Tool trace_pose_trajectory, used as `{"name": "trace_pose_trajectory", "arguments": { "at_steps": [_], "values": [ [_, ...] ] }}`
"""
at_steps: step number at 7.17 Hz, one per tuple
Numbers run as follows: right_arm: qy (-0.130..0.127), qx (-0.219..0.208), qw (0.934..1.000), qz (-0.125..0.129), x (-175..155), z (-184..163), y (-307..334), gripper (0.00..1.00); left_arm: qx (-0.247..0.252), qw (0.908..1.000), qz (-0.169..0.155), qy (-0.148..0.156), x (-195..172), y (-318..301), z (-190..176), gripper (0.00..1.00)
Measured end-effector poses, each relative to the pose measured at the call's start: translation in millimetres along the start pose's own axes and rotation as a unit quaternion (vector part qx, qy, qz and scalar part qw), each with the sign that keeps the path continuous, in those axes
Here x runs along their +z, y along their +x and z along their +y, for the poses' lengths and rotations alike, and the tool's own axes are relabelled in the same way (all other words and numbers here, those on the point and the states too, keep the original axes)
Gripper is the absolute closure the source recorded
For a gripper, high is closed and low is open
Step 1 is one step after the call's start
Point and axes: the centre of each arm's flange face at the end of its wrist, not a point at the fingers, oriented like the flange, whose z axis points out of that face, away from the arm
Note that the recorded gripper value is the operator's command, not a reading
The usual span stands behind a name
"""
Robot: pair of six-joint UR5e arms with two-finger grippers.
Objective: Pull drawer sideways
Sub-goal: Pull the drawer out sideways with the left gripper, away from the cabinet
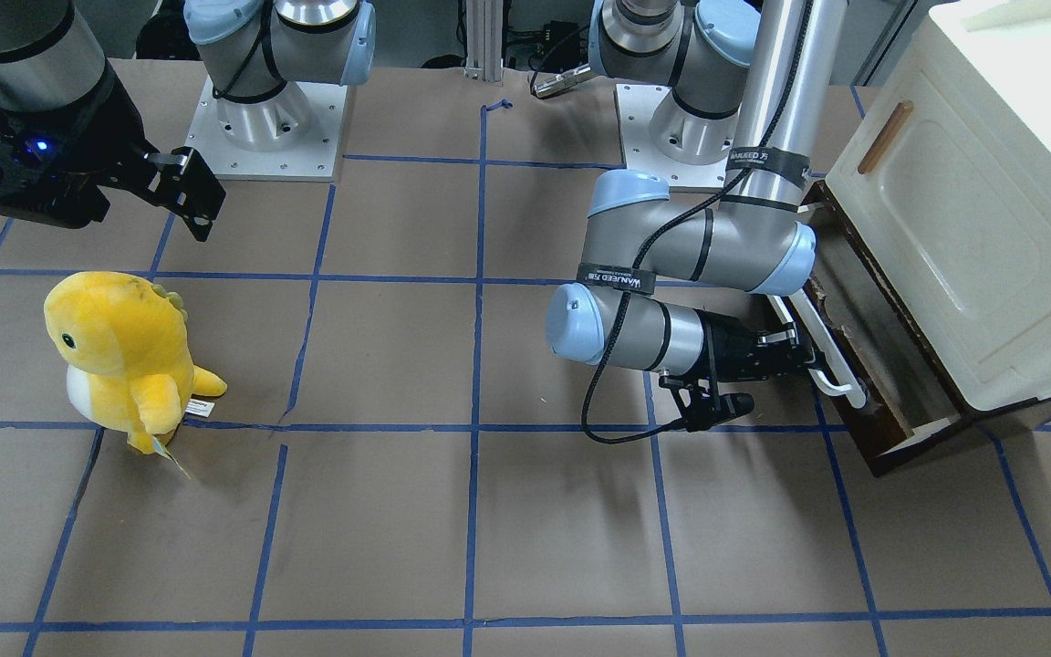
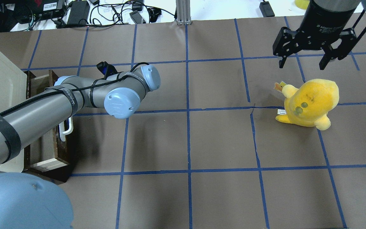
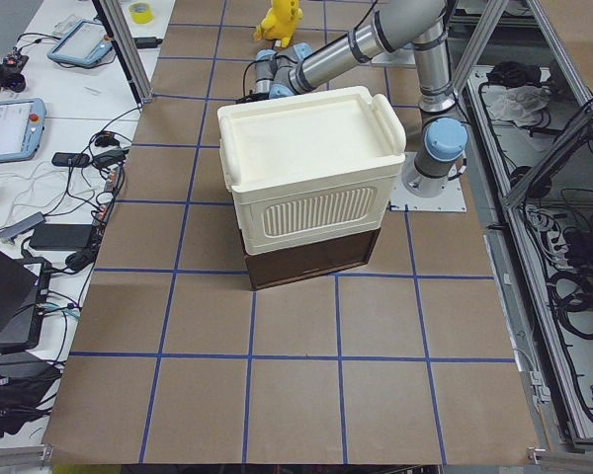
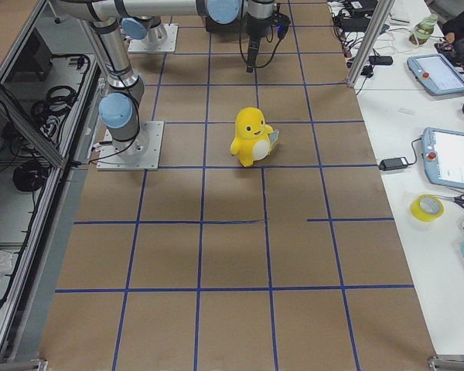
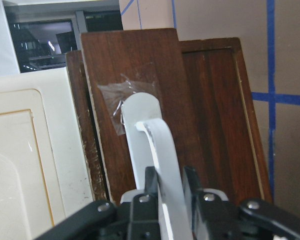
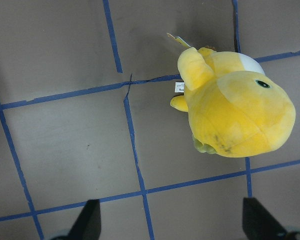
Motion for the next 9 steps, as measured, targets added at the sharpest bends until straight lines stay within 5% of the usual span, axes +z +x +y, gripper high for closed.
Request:
{"name": "trace_pose_trajectory", "arguments": {
  "at_steps": [5,6,7,9],
  "values": [
    [0.0,0.0,1.0,0.0,0,0,0,0.0,-0.006,0.9998,0.018,0.005,-15,0,-2,1.0],
    [0.0,0.0,1.0,0.0,0,0,0,0.0,-0.006,0.9998,0.018,0.007,-18,0,-2,0.3],
    [0.0,0.0,1.0,0.0,0,0,0,0.0,-0.001,0.9998,0.015,0.008,-19,1,0,0.01],
    [0.0,0.0,1.0,0.0,0,0,0,0.0,0.013,0.9998,0.011,0.006,-19,3,4,0.0]
  ]
}}
